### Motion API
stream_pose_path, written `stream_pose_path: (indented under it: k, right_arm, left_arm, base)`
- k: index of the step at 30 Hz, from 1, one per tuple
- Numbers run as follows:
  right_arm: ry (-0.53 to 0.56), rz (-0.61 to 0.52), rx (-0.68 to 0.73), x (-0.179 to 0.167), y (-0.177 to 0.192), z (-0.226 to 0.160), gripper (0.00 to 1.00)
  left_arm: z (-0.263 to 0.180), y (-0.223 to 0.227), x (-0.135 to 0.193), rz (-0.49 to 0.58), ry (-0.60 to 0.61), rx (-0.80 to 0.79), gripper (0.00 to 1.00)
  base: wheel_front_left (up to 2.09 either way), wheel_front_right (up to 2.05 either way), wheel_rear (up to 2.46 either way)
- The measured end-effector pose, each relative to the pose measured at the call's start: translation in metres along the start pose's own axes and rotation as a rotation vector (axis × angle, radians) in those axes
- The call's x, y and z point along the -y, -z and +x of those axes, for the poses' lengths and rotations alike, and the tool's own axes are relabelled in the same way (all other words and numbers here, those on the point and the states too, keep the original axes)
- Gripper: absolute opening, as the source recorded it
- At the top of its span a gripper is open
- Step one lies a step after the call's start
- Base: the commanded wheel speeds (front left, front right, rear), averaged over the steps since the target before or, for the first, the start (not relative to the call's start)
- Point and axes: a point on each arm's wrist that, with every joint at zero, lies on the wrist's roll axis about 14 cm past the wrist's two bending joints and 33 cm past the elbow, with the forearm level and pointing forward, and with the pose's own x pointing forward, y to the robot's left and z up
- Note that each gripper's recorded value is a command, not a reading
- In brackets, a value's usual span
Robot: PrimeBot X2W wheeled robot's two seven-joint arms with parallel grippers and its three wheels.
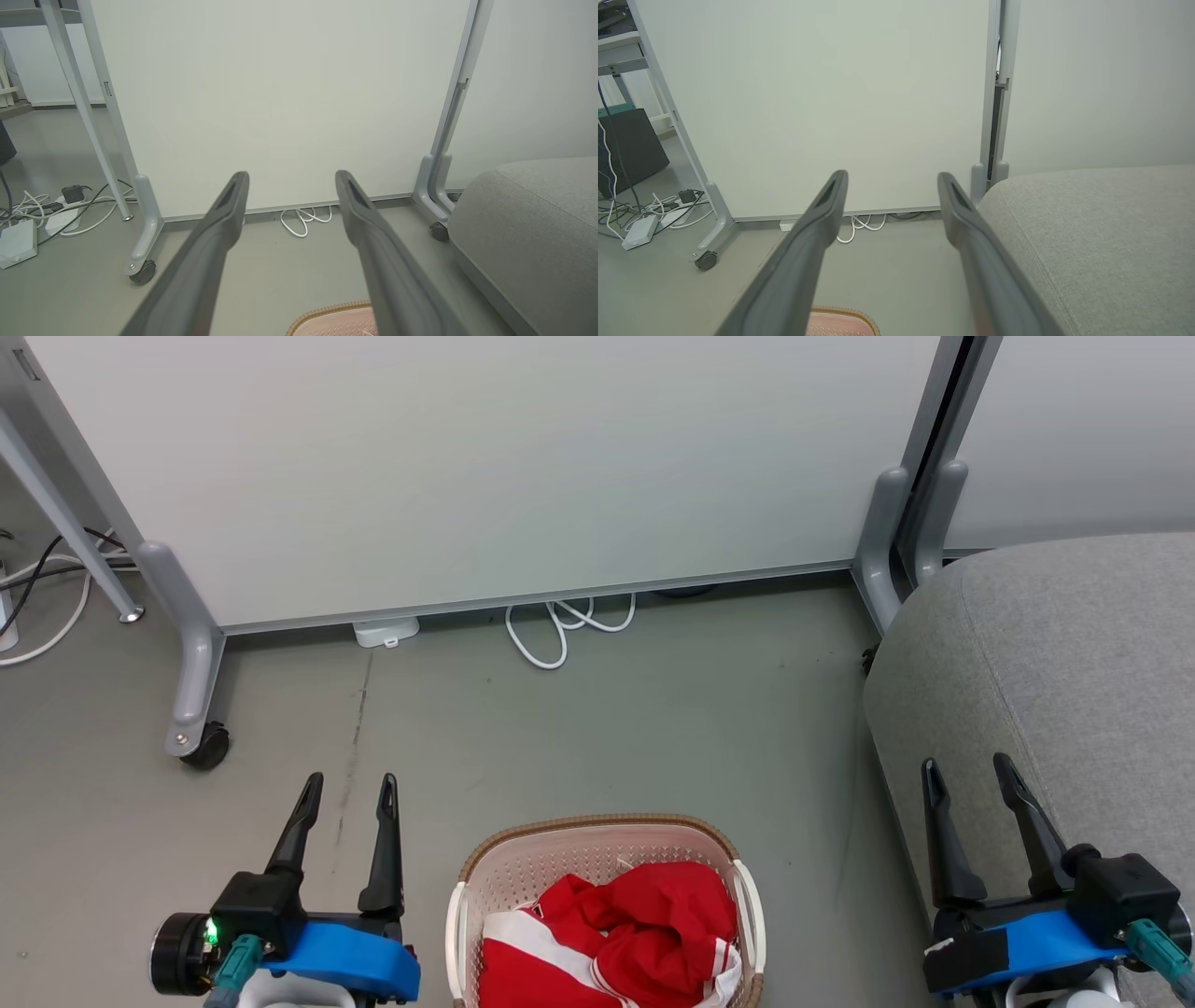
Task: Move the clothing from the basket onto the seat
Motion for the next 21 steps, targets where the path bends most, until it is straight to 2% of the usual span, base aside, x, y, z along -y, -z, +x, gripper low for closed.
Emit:
stream_pose_path:
  k: [12,21]
  right_arm:
    - [0.004,-0.006,-0.029,0.003,0.012,0.009,1.0]
    - [0.015,-0.009,-0.045,0.01,0.023,0.03,1.0]
  left_arm:
    - [0.028,0.011,0.034,0.029,0.132,-0.037,1.0]
    - [0.06,0.049,0.05,0.097,0.266,-0.154,1.0]
  base:
    - [0.0,0.0,0.0]
    - [0.0,0.0,0.0]
